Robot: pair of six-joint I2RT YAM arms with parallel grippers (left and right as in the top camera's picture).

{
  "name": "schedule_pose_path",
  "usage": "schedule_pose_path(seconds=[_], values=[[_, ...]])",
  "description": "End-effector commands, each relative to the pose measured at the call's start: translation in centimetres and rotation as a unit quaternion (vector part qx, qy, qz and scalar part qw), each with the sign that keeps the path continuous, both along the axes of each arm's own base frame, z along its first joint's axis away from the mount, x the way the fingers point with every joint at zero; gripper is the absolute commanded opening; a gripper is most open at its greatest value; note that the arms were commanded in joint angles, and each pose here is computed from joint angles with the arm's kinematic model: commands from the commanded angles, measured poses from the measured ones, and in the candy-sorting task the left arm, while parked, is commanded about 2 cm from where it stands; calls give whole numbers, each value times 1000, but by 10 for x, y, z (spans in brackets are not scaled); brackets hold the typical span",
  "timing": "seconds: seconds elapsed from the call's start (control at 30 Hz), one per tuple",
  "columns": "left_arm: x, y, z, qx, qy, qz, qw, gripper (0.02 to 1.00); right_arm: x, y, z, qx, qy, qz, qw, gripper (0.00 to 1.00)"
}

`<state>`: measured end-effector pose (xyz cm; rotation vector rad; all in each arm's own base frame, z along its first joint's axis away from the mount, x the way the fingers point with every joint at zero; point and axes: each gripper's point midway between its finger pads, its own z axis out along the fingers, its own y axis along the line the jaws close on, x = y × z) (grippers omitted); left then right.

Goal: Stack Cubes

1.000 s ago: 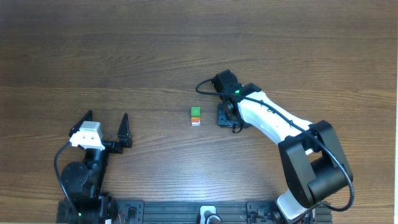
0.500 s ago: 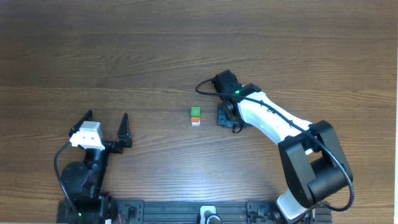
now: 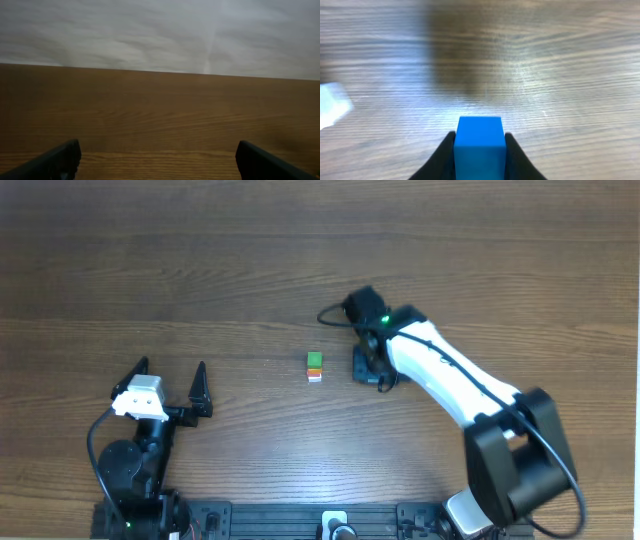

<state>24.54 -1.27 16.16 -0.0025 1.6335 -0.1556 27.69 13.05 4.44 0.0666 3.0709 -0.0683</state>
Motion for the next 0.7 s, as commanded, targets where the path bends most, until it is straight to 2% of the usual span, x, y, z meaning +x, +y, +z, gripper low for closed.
schedule_pose_path(seconds=[0.03,0.1,0.23,0.4,0.53,0.7], values=[[0,0,-1,9,-3,-3,1000,1000,25,29,93,39,-81,15,996,150],[0,0,-1,9,-3,-3,1000,1000,27,43,120,33,-96,25,994,148],[0,0,-1,9,-3,-3,1000,1000,27,68,135,38,-102,38,993,148],[0,0,-1,9,-3,-3,1000,1000,22,96,125,30,-82,52,995,148],[0,0,-1,9,-3,-3,1000,1000,14,111,107,15,-54,39,998,143],[0,0,-1,9,-3,-3,1000,1000,9,122,100,20,-46,42,998,139]])
